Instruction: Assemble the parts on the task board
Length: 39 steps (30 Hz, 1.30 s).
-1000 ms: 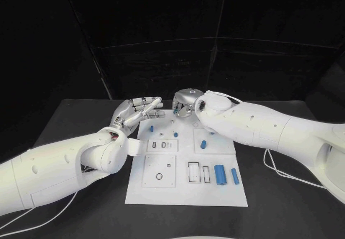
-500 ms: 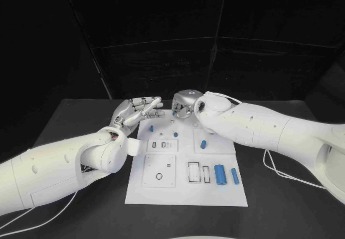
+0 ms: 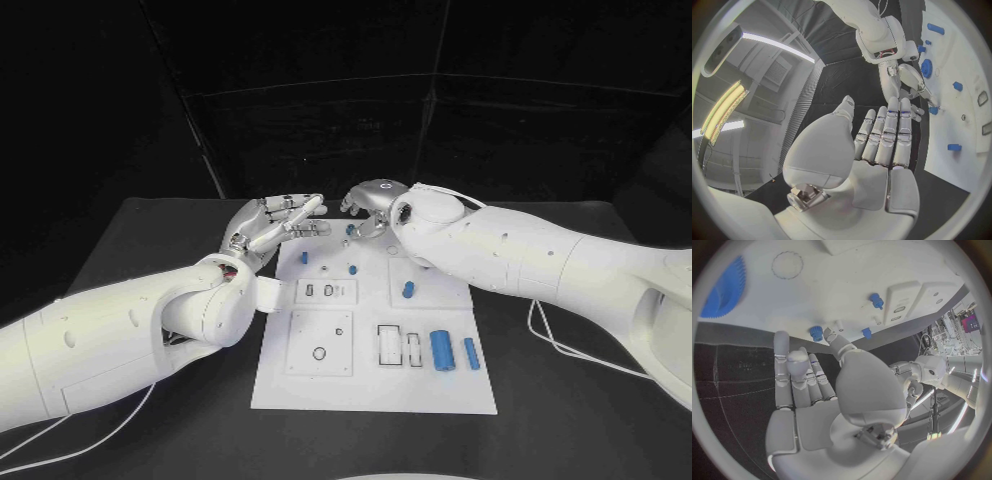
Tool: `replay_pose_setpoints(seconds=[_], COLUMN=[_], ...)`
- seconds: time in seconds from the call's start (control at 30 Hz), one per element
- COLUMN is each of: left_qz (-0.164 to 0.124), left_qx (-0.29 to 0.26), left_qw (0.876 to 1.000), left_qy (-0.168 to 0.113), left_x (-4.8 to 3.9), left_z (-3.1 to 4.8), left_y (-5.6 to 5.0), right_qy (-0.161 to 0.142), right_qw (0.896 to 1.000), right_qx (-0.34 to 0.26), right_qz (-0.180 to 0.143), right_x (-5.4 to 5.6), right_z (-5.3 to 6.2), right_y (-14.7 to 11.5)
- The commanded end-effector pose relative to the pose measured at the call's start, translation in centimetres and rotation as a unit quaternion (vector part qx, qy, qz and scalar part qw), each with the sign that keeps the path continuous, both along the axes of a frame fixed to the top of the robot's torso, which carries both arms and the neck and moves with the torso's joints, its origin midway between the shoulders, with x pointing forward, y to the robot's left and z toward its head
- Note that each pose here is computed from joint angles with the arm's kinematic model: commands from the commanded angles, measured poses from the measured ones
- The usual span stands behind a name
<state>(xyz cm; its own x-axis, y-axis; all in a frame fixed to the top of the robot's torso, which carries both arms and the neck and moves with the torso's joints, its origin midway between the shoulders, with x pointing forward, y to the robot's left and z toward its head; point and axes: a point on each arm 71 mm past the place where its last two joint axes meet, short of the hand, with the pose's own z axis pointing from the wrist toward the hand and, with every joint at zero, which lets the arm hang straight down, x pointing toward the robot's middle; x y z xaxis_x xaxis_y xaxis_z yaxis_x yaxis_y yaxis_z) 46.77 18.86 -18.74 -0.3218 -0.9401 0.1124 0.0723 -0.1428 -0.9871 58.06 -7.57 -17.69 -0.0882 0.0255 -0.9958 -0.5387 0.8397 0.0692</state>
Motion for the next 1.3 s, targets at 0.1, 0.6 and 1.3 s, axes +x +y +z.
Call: replay_pose_setpoints(seconds=[0.1,0.6,1.3], left_qz=[-0.005,-0.004,-0.006], left_qx=[-0.001,0.000,0.000], left_qw=[1.000,1.000,1.000], left_qy=[-0.004,-0.003,-0.001], left_x=[0.03,-0.03,0.32], left_z=[0.17,0.19,-0.03], left_y=[0.0,0.6,0.5], right_qy=[-0.021,0.052,0.116], right_qw=[1.000,0.972,0.975], right_qx=[0.021,0.201,0.124], right_qz=[0.000,-0.111,-0.141], right_x=[-0.2,-2.0,-1.5], right_z=[0.5,2.3,1.0], right_y=[-0.6,-10.9,-13.5])
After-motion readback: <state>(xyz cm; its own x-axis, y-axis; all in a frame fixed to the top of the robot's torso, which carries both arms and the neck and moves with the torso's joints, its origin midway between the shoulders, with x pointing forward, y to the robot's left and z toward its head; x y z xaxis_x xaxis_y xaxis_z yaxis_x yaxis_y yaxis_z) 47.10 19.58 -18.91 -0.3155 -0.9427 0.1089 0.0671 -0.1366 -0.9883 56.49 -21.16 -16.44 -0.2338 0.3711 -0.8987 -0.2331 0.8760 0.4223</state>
